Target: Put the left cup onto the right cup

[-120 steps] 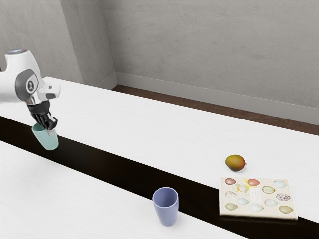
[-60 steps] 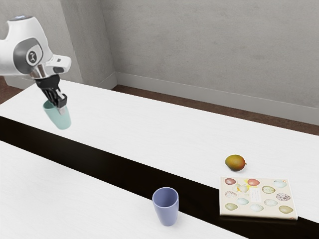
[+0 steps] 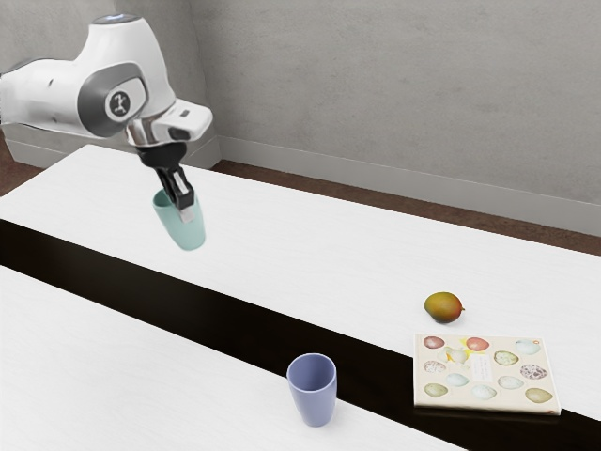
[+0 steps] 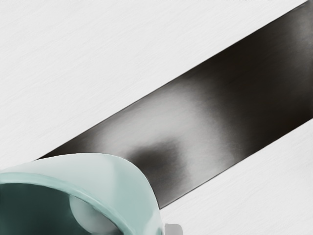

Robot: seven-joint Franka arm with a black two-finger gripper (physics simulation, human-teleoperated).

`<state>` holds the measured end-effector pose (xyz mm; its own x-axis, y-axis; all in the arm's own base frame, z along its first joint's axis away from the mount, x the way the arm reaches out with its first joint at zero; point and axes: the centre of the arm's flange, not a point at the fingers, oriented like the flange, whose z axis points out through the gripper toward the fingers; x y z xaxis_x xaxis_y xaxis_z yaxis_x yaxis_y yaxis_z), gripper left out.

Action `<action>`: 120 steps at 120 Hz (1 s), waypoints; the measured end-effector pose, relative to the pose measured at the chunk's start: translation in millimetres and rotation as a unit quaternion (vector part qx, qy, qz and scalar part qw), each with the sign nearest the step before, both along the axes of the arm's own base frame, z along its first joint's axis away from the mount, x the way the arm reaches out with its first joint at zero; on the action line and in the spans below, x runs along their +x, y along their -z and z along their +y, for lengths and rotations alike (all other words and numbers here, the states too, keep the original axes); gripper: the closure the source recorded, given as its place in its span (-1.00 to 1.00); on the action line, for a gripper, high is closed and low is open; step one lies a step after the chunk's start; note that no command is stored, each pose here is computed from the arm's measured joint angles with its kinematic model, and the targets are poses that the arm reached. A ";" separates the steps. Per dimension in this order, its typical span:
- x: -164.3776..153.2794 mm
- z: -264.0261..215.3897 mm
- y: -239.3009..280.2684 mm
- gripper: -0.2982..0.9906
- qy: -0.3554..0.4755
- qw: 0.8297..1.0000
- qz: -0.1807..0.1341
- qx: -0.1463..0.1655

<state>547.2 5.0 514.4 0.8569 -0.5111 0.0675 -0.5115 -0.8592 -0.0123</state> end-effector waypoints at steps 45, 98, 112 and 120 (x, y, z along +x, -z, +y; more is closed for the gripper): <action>-27.9 -118.7 -4.6 0.68 0.095 0.995 0.001 0.000; -72.8 -199.7 11.0 0.68 0.146 0.989 0.015 0.010; -82.0 -225.7 15.4 0.68 0.163 0.986 0.018 0.011; -87.3 -239.0 18.2 0.68 0.173 0.985 0.020 0.012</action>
